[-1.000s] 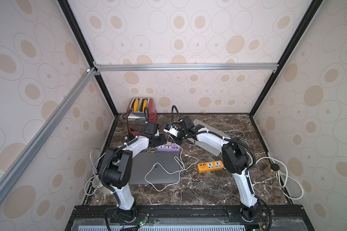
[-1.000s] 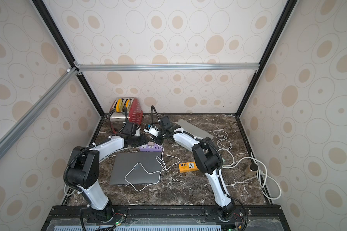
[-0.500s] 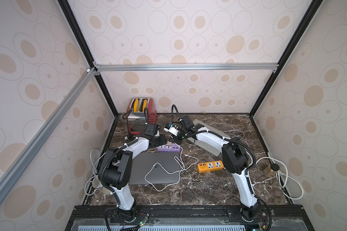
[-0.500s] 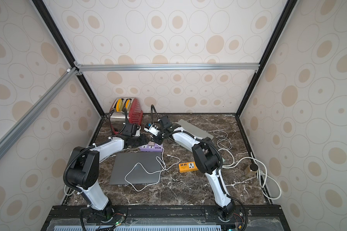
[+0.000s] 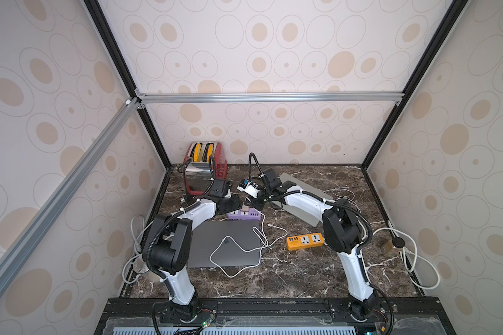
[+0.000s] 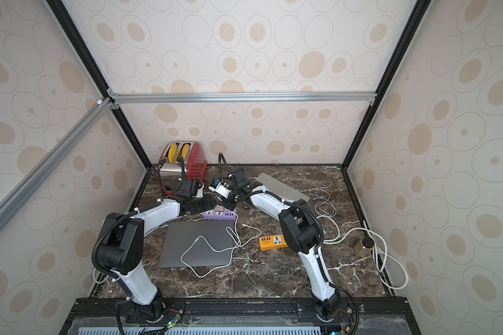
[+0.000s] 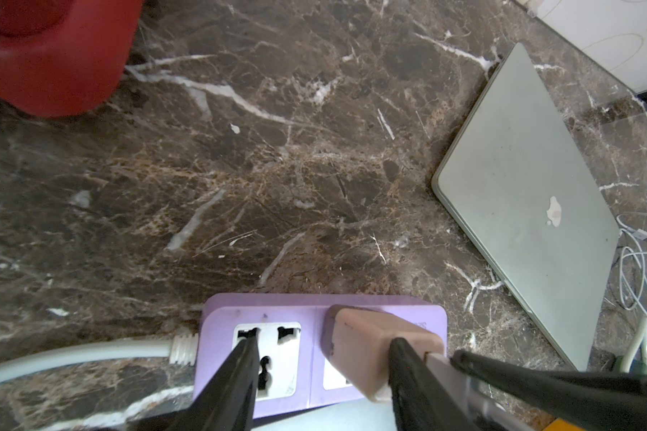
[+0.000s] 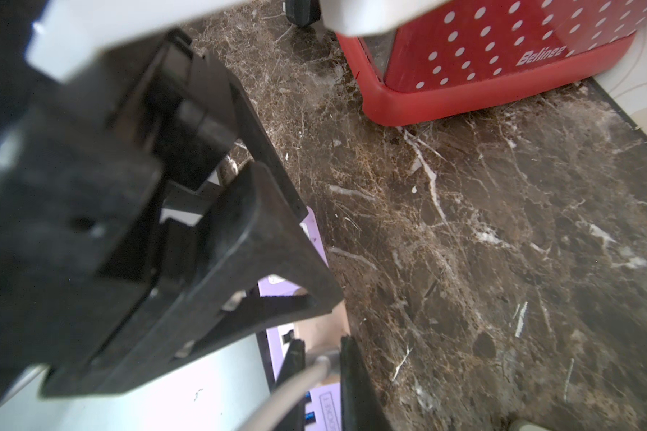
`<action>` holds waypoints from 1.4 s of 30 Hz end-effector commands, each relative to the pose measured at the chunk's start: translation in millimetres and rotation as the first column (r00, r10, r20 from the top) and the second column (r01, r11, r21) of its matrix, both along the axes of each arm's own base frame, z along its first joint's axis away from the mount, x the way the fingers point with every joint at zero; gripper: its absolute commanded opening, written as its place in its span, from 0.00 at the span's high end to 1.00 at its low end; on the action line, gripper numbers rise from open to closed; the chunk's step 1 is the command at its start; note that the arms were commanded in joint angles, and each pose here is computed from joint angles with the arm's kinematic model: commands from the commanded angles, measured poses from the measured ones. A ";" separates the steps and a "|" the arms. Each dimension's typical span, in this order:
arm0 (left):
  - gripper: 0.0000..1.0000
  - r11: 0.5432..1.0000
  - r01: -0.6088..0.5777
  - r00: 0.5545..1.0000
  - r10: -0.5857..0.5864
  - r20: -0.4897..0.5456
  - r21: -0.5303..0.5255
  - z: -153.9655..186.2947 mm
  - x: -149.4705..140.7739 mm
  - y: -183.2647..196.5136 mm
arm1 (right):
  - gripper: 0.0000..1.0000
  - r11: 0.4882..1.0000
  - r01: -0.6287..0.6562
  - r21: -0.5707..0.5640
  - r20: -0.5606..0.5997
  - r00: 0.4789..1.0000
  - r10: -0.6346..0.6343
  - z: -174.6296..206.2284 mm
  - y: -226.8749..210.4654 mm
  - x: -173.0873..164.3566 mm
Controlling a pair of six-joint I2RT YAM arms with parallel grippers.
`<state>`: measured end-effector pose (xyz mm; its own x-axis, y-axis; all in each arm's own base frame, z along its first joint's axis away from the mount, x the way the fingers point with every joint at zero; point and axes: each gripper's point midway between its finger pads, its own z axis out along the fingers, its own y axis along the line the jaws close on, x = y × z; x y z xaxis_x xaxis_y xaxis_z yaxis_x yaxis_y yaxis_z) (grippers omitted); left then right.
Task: Unplug the laptop charger
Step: Remove the charging cable from the plug.
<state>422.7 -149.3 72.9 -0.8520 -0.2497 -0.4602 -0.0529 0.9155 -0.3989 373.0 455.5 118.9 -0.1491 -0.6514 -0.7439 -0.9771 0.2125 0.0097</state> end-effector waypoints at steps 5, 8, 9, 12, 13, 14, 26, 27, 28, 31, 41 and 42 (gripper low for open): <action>0.43 0.972 -0.011 0.946 0.085 -0.313 0.233 -91.5 -67.3 42.6 | 0.97 0.982 -0.080 0.170 -0.020 0.996 0.084 83.6 21.7 -28.4; 0.43 0.972 -0.008 0.945 0.084 -0.316 0.233 -92.3 -67.9 42.6 | 0.97 0.983 -0.065 0.172 -0.034 0.997 0.072 80.4 17.5 -29.8; 0.43 0.972 -0.007 0.945 0.083 -0.316 0.234 -92.4 -68.0 42.7 | 0.97 0.983 -0.057 0.177 -0.039 0.997 0.065 79.0 15.7 -28.9; 0.43 0.972 -0.004 0.944 0.081 -0.320 0.236 -92.8 -68.7 42.7 | 0.97 0.977 -0.038 0.209 -0.061 0.997 0.052 77.4 11.8 -26.0; 0.43 0.971 -0.004 0.944 0.082 -0.321 0.238 -92.9 -69.0 42.9 | 0.97 0.977 -0.031 0.210 -0.061 0.997 0.045 76.8 10.1 -24.3; 0.43 0.971 -0.004 0.943 0.083 -0.322 0.239 -92.9 -69.1 43.5 | 0.97 0.977 -0.029 0.213 -0.058 0.997 0.043 78.1 9.4 -24.0; 0.43 0.971 -0.003 0.944 0.082 -0.320 0.240 -91.8 -67.4 43.0 | 0.97 0.962 -0.063 0.267 0.002 0.998 0.065 93.3 5.6 -31.4; 0.43 0.970 -0.002 0.943 0.082 -0.321 0.241 -92.0 -67.5 43.3 | 0.98 0.965 -0.059 0.255 0.007 0.998 0.059 90.0 5.5 -30.9; 0.43 0.970 -0.001 0.944 0.081 -0.321 0.241 -92.0 -67.5 43.3 | 0.98 0.970 -0.054 0.238 0.017 0.999 0.051 86.4 5.2 -30.3; 0.43 0.970 0.002 0.943 0.080 -0.323 0.244 -91.9 -68.0 43.7 | 0.98 0.975 -0.045 0.220 0.032 0.999 0.039 79.8 3.1 -30.3; 0.43 0.969 0.003 0.941 0.080 -0.328 0.246 -94.3 -69.0 43.7 | 0.97 0.924 -0.061 0.377 0.023 0.998 0.057 111.4 0.6 -28.2; 0.43 0.969 0.002 0.941 0.081 -0.328 0.245 -94.2 -68.8 43.7 | 0.97 0.926 -0.064 0.372 0.026 0.998 0.058 111.6 1.5 -27.1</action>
<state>424.1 -163.8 72.7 -0.8564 -0.2290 -0.4627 -0.0167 0.9080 -0.4186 371.6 435.7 119.5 -0.2508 -0.5209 -0.8159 -0.9480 0.3026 0.0982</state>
